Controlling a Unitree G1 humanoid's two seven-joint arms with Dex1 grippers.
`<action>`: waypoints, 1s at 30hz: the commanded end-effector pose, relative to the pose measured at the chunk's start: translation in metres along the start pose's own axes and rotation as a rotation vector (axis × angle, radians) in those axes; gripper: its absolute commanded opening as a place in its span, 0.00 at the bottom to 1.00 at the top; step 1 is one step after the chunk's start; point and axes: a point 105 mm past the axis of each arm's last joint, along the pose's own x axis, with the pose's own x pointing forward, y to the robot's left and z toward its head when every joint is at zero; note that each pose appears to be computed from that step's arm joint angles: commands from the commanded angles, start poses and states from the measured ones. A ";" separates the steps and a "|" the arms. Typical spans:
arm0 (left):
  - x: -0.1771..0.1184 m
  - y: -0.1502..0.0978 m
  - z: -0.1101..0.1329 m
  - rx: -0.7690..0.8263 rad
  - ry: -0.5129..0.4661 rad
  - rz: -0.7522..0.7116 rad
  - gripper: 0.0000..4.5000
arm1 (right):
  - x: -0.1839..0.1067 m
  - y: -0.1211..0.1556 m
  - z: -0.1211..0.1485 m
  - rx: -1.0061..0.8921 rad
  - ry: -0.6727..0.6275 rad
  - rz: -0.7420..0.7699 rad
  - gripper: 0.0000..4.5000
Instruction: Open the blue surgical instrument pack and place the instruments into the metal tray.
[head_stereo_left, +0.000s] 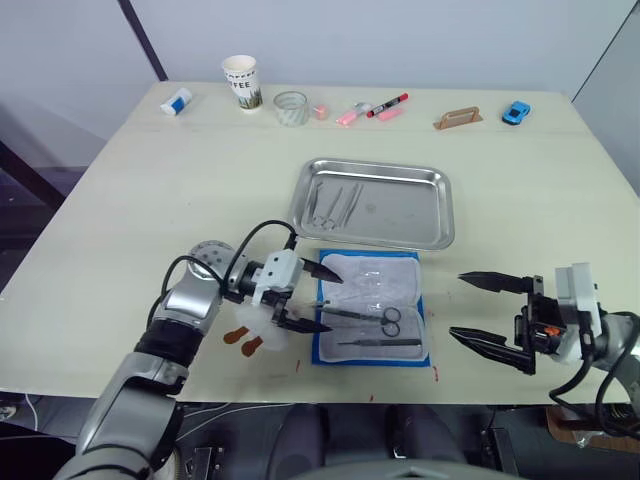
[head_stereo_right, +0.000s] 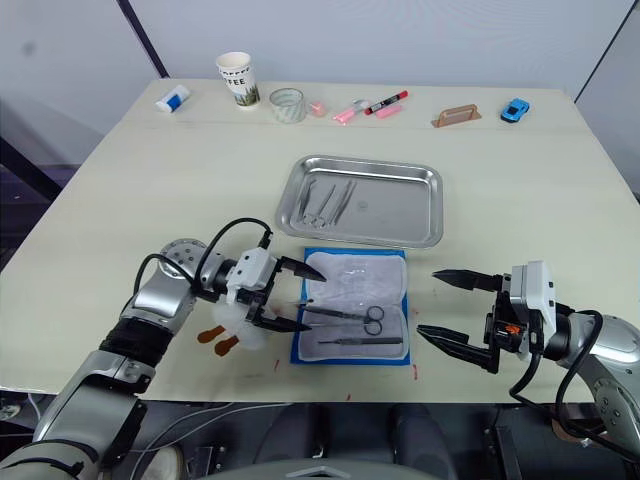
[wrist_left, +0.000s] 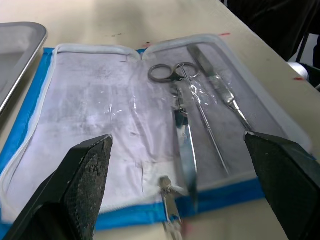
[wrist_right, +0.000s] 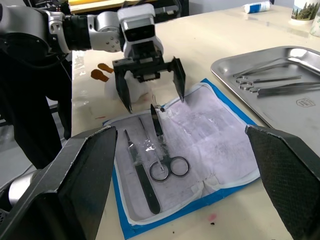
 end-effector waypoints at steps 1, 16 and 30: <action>-0.001 0.001 -0.002 0.034 0.042 -0.029 0.99 | 0.005 0.006 0.010 -0.046 -0.028 0.017 1.00; 0.010 -0.003 -0.025 -0.024 0.141 -0.076 0.99 | 0.018 0.006 0.005 -0.101 0.005 0.024 1.00; 0.014 -0.014 -0.028 -0.070 0.110 -0.107 0.99 | 0.055 -0.006 -0.017 -0.137 0.101 -0.005 1.00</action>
